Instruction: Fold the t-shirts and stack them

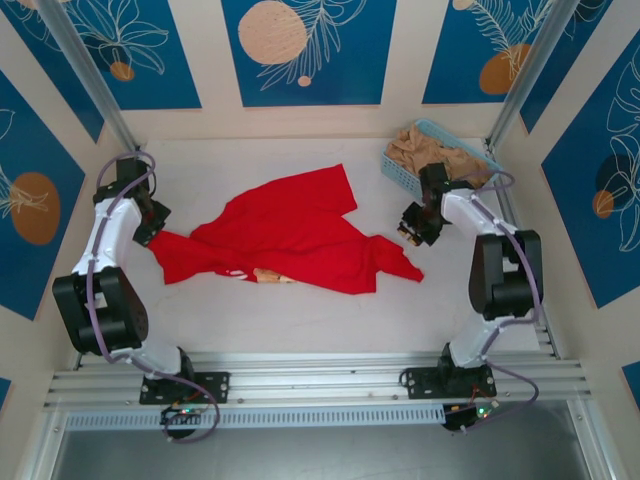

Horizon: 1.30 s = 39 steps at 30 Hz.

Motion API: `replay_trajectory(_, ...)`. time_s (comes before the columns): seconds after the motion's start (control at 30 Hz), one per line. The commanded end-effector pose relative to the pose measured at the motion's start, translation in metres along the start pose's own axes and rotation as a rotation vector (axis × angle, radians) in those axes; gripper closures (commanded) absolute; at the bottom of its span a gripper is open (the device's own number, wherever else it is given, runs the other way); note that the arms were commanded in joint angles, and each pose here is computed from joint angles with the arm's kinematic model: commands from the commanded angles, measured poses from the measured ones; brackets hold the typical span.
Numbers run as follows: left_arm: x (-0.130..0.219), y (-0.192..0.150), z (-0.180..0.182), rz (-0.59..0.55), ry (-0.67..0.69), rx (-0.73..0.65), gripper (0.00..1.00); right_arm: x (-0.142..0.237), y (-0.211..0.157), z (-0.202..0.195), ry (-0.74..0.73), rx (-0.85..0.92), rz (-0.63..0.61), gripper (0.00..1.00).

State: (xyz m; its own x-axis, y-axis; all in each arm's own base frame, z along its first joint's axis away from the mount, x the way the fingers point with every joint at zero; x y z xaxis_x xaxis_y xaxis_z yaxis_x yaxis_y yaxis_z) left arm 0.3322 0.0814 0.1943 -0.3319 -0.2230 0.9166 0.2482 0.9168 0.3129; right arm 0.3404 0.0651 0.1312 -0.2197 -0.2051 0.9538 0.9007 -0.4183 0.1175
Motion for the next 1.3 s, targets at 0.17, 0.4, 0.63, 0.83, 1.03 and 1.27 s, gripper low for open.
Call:
replay_trajectory(0.17,0.014,-0.005,-0.007,0.009,-0.037,-0.03,1.0,0.012,-0.128,0.012,0.012,0.182,0.185,0.69)
replay_trajectory(0.4,0.013,-0.007,-0.008,0.013,-0.038,-0.036,1.0,-0.019,-0.152,0.011,0.037,0.237,0.29,0.65)
replay_trajectory(0.63,0.014,-0.009,-0.006,0.014,-0.035,-0.045,1.0,-0.043,-0.136,0.022,0.043,0.261,0.287,0.65)
replay_trajectory(0.83,0.013,-0.011,-0.006,0.022,-0.04,-0.043,1.0,-0.059,-0.126,0.023,0.01,0.276,0.268,0.7)
replay_trajectory(1.03,0.013,-0.013,-0.007,0.02,-0.044,-0.045,1.0,-0.054,-0.113,0.032,-0.017,0.327,0.221,0.88)
replay_trajectory(1.27,0.019,-0.01,-0.007,0.003,-0.052,-0.045,1.0,0.0,-0.117,0.038,0.019,0.337,0.194,1.0)
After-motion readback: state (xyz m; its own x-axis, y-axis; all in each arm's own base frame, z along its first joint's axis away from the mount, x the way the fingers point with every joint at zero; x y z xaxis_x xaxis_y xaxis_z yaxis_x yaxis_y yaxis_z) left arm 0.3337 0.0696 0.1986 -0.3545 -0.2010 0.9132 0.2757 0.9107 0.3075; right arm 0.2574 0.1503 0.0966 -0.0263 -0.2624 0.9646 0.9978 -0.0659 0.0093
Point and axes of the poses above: each hand's point on the last joint's axis, 136 mm out from that joint toward the fingers, its own x axis back along the fingers, its own z axis along the line the jaws close on, y = z × x, the point moved 5 cm from there along x, back along the fingers, and after that the axes turned 14 degrees about x, right-handed, at the moved point
